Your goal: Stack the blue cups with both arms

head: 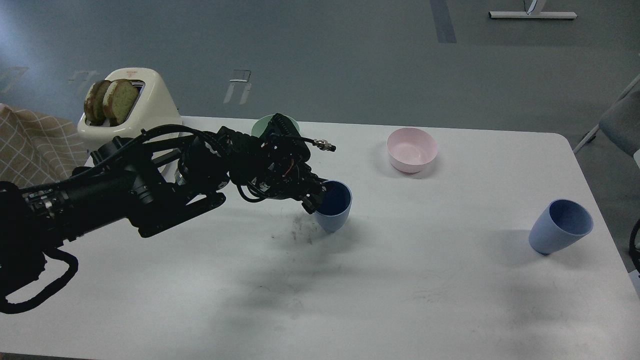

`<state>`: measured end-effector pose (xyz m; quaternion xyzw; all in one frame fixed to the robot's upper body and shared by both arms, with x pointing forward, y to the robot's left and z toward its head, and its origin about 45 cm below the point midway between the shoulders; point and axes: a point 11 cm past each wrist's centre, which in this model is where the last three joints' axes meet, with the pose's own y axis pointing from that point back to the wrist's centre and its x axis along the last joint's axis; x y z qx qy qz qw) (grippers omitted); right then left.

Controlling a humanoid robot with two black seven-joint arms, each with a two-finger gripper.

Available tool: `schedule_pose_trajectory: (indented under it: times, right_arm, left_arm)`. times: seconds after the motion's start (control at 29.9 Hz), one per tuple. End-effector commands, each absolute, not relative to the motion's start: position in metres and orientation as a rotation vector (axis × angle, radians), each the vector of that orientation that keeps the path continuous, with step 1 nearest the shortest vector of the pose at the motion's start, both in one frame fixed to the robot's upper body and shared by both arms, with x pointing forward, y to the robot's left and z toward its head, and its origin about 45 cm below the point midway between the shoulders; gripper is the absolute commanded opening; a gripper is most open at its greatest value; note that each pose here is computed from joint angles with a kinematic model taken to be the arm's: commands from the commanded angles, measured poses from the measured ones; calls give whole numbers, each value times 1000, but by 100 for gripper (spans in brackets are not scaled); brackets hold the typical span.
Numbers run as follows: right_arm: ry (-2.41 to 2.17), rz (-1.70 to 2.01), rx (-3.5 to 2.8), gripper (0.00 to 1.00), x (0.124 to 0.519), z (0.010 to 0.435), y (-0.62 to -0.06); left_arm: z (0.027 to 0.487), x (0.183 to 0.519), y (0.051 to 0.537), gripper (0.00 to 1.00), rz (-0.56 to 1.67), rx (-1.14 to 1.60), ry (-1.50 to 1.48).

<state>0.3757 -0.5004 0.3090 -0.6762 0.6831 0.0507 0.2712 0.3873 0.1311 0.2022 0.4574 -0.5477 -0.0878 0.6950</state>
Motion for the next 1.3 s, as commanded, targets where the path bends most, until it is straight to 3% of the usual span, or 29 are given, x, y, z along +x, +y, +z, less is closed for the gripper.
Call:
schedule_pose_trajectory:
  times: [0.0,0.17,0.5,0.6,0.63,0.67,0.84,0.94,1.1,1.27]
  right_arm:
    - [1842,137,-1821,100,375,309,-501]
    - [1843,141,-1820,100,375,307,-501]
    - [1845,147,-1818,100,374,305,-501]
    - [1850,152,-1817,100,373,302,-501]
    - [1851,151,-1818,100,373,303,-502]
    - [1854,153,-1817,100,373,302,-502]
    - [1860,160,-1816,100,372,299,-503]
    - [1863,162,-1817,100,371,298,-503]
    - [1875,153,-1832,100,367,298,-505]
    - [1903,59,-1934,100,360,315,-504]
  left_arm:
    - [202,386,131,0,-200,1012,-1219]
    - [198,385,133,0,-202,1015,-1209]
    - [199,386,133,16,-198,1017,-1208]
    - [199,386,133,36,-198,1017,-1207]
    - [199,386,133,51,-197,1017,-1207]
    - [200,387,133,60,-195,1016,-1209]
    - [206,388,131,64,-173,995,-1188]
    - [219,395,133,73,-123,974,-1170]
    - [279,422,158,90,116,866,-1070]
    - [301,430,193,96,355,681,-833]
